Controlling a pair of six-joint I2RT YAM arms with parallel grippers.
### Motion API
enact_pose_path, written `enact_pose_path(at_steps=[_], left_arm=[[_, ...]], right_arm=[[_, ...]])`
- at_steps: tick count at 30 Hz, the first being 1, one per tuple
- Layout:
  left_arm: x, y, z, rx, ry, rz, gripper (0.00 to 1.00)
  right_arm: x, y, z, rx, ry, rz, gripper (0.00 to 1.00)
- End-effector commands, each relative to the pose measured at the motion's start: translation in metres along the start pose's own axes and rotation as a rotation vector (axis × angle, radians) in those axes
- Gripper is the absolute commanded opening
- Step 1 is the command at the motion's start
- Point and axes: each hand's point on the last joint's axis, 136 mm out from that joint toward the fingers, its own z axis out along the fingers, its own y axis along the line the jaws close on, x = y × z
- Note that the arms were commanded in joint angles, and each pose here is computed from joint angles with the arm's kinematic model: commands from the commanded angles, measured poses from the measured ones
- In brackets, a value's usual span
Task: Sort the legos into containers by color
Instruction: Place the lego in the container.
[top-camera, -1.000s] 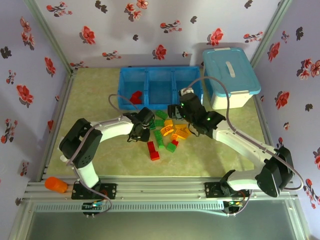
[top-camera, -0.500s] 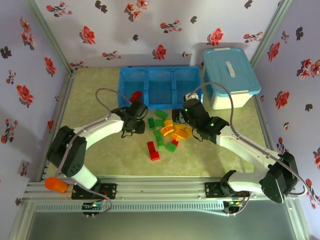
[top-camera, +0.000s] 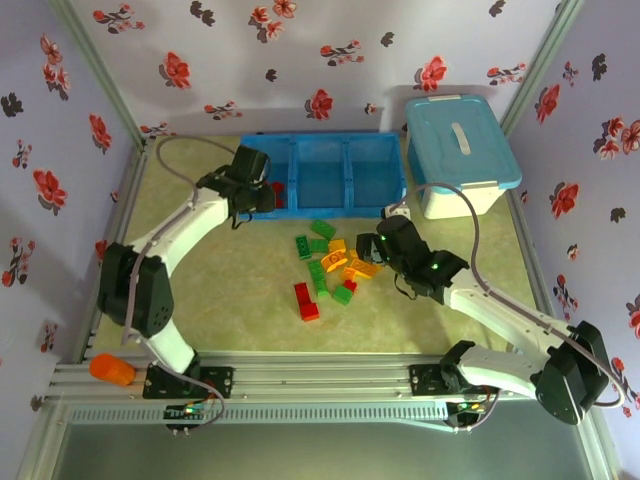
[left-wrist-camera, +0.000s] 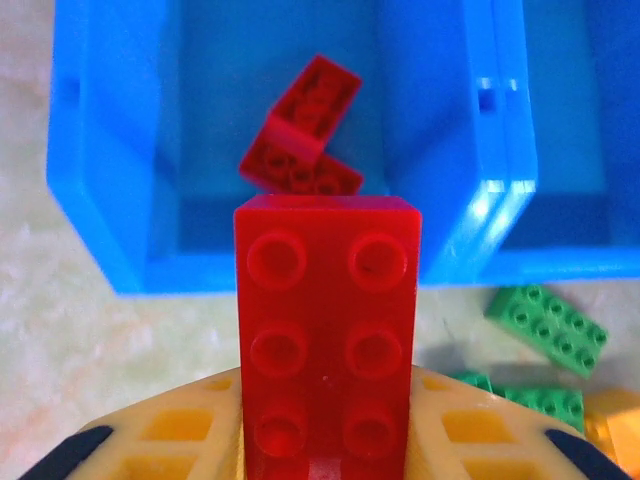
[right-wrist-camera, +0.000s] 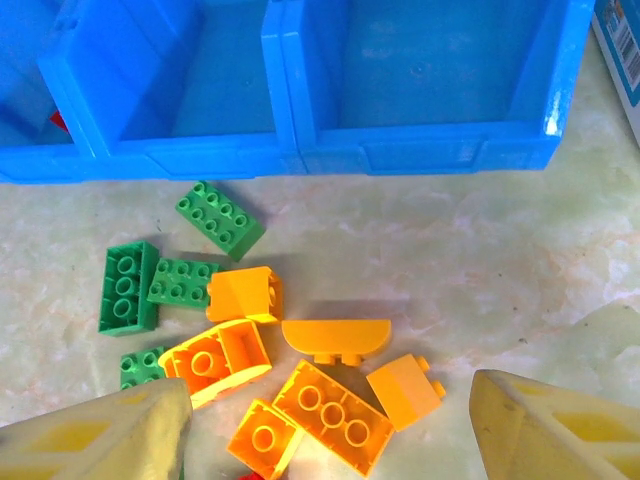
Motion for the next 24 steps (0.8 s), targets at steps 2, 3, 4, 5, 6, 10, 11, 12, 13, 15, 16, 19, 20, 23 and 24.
enact_pose_path(at_steps=[2,3,4,5,6,10,11,12,13,15,16,19,20,23,24], left_arm=[[-0.012,0.006,0.022,-0.036,0.049,0.041,0.23],[-0.016,0.007,0.028,-0.043,0.056,0.041,0.23],[-0.02,0.008,0.033,-0.048,0.062,0.038,0.23],[-0.023,0.01,0.036,-0.053,0.065,0.036,0.23],[-0.027,0.01,0.04,-0.056,0.069,0.038,0.24],[-0.033,0.014,0.053,-0.069,0.081,0.038,0.28],[-0.035,0.015,0.056,-0.072,0.08,0.034,0.3],[-0.038,0.015,0.058,-0.072,0.077,0.033,0.32],[-0.04,0.016,0.059,-0.074,0.075,0.035,0.33],[-0.044,0.017,0.057,-0.08,0.076,0.035,0.43],[-0.046,0.018,0.054,-0.081,0.074,0.034,0.51],[-0.051,0.018,0.04,-0.074,0.049,0.024,0.64],[-0.052,0.016,0.032,-0.065,0.034,0.019,0.64],[-0.054,0.011,0.007,-0.038,-0.023,0.019,0.64],[-0.053,0.01,-0.002,-0.029,-0.038,0.02,0.64]], right_arm=[[0.005,-0.004,-0.001,0.0,0.009,0.033,0.74],[0.005,-0.003,-0.001,-0.002,0.013,0.032,0.74],[0.007,-0.004,-0.001,-0.003,0.016,0.033,0.74],[0.007,-0.004,-0.001,-0.005,0.018,0.033,0.74],[0.008,-0.004,-0.001,-0.005,0.022,0.033,0.74],[0.011,-0.001,0.0,-0.018,0.038,0.034,0.74],[0.012,0.0,0.0,-0.023,0.041,0.034,0.74],[0.012,0.0,0.0,-0.025,0.043,0.033,0.74],[0.012,0.001,0.0,-0.029,0.046,0.033,0.74],[0.012,0.003,0.001,-0.038,0.05,0.034,0.74],[0.012,0.005,0.001,-0.044,0.053,0.033,0.74],[0.012,0.012,0.002,-0.078,0.064,0.029,0.74],[0.012,0.015,0.003,-0.087,0.07,0.031,0.73],[0.014,0.02,0.006,-0.1,0.087,0.025,0.73],[0.014,0.022,0.007,-0.101,0.091,0.021,0.73]])
